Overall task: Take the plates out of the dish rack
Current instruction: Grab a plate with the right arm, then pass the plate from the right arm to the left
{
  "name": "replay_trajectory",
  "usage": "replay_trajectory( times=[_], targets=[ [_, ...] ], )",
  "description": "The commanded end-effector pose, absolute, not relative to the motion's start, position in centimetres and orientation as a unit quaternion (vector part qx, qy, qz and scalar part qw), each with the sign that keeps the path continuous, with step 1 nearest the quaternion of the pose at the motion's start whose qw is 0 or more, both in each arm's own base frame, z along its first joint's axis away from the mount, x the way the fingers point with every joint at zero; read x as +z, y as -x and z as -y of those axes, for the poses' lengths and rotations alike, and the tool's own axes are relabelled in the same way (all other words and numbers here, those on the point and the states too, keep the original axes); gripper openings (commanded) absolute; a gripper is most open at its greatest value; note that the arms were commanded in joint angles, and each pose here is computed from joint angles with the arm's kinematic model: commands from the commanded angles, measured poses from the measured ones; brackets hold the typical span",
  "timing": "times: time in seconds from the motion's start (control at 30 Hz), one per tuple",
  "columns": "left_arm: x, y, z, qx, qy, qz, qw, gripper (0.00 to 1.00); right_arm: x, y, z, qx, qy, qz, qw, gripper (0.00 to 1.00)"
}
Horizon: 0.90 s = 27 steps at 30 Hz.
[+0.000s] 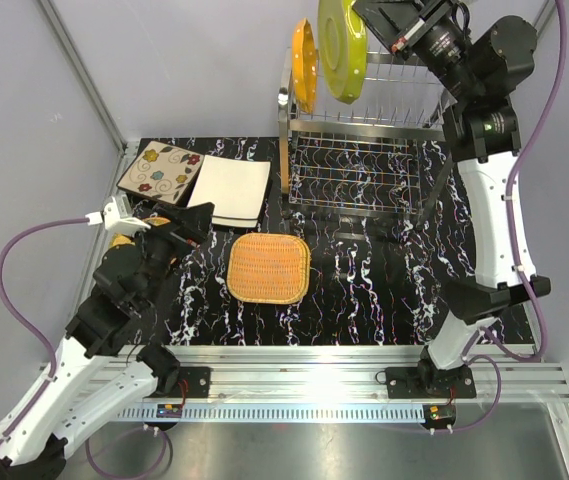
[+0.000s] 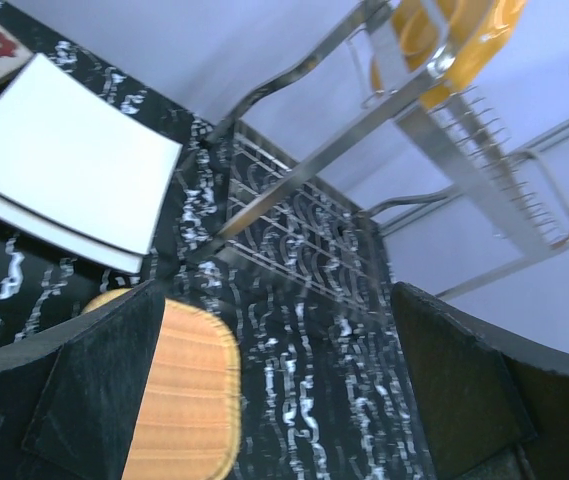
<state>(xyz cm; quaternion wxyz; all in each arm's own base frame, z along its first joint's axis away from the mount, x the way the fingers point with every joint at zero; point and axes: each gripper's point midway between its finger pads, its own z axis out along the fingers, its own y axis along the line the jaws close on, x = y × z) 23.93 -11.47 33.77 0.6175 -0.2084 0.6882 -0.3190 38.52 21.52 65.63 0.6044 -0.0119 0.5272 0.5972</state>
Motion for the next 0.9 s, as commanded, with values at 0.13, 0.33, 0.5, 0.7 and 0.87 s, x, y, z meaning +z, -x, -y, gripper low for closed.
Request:
replay_trajectory(
  times=[0.13,0.33,0.5,0.7,0.87],
  targets=[
    [40.4,-23.5,13.4,-0.429,0.227,-0.629,0.608,0.99,69.9,-30.3,-20.5,0.648,0.051,-0.471,0.596,0.0],
    [43.1,-23.3,15.3,-0.498,0.242,-0.609,0.567,0.99,67.0,-29.0,-20.9,0.664,0.037,-0.507,0.549,0.0],
    [44.9,-23.8,18.5,-0.559,0.248,-0.612,0.501,0.99,63.7,-28.4,-21.6,0.667,0.031,-0.54,0.513,0.0],
    [44.8,-25.2,23.0,-0.603,0.271,-0.641,0.389,0.99,59.4,-27.8,-23.2,0.668,0.033,-0.576,0.47,0.0],
    [44.4,-25.5,25.2,-0.621,0.284,-0.656,0.322,0.99,55.5,-27.9,-24.3,0.66,0.03,-0.611,0.436,0.0]
  ],
)
